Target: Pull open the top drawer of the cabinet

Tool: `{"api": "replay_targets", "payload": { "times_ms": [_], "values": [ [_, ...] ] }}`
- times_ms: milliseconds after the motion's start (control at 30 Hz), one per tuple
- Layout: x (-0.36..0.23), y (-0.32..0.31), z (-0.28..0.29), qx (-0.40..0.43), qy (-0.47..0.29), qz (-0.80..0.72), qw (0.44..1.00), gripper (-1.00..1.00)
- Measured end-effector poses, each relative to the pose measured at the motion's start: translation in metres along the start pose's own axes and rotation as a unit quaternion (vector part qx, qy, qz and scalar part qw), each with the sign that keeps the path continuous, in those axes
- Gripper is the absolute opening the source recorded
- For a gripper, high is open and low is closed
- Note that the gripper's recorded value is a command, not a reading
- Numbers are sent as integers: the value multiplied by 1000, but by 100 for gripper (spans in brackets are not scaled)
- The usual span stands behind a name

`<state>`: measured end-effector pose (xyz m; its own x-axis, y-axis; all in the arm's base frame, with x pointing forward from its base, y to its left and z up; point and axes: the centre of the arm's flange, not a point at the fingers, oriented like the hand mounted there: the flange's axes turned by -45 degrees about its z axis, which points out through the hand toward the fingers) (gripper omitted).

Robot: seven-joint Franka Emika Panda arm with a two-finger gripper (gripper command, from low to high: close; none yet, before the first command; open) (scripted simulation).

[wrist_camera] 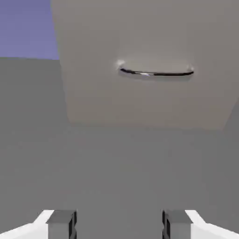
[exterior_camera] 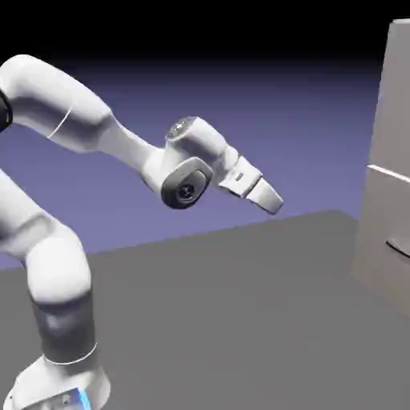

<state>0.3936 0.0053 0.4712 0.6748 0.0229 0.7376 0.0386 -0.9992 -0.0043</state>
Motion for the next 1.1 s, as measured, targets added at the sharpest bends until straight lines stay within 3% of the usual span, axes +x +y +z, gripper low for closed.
{"api": "replay_targets", "payload": {
  "times_ms": [567, 1100],
  "values": [
    [139, 39, -53, 150, 157, 231, 948, 0],
    [216, 107, -15, 232, 199, 442, 843, 0]
  ]
}}
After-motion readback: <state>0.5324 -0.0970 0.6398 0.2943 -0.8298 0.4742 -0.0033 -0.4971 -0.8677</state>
